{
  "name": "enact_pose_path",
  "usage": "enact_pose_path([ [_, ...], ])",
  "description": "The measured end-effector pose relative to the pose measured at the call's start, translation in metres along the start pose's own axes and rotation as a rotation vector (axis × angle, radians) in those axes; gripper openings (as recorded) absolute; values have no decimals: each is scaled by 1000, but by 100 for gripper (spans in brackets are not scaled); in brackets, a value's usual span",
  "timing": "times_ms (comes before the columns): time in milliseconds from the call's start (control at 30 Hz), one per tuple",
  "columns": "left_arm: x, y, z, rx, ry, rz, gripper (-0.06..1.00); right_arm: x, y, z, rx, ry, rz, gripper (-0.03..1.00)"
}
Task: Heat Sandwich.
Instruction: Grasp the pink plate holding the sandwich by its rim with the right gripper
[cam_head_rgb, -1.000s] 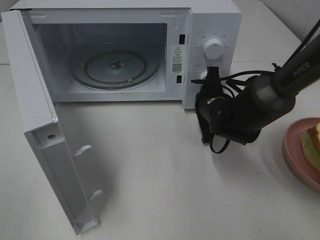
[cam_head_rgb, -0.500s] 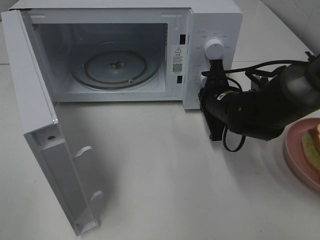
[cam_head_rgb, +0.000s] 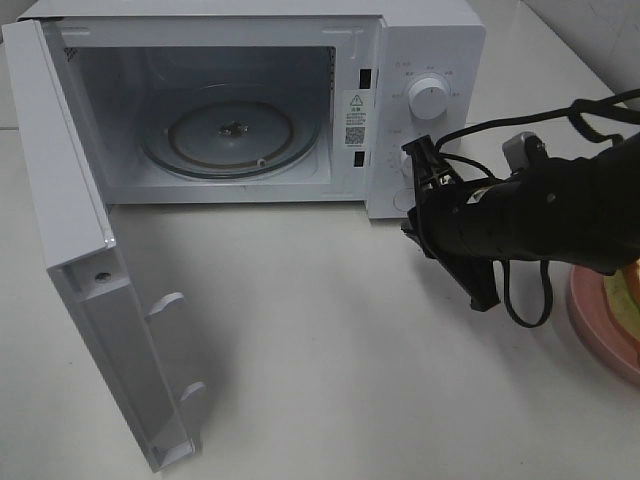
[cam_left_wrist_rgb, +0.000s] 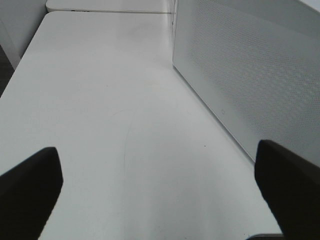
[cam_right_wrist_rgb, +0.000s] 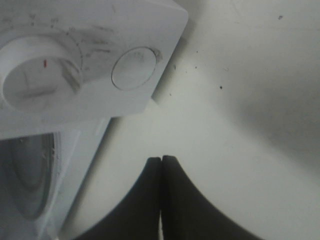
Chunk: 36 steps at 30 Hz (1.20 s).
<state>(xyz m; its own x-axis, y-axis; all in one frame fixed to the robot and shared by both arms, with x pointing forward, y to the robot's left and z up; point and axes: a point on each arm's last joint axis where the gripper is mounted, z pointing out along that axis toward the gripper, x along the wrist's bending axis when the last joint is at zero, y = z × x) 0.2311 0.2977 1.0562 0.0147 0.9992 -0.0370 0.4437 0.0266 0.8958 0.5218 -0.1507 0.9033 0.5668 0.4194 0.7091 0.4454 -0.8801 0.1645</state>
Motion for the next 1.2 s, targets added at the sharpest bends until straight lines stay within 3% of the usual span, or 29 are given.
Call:
enact_pose_path([
  [200,0,0,0,0,0,0,99,3,-4,-14,83,-36,-184,2],
  [333,0,0,0,0,0,0,99,10,-7,-35,167,-28,-460,3],
  [367,0,0,0,0,0,0,99,10,-7,-35,167,-28,-460,3],
  [600,0,0,0,0,0,0,99,7,-8,-64,282,-105,-786,4],
  [900,0,0,0,0,0,0,99,-5,2,-93,353,-269,-1088,7],
  [1200,0,0,0,0,0,0,99,-9,20,-116,386,-341,-1229,17],
])
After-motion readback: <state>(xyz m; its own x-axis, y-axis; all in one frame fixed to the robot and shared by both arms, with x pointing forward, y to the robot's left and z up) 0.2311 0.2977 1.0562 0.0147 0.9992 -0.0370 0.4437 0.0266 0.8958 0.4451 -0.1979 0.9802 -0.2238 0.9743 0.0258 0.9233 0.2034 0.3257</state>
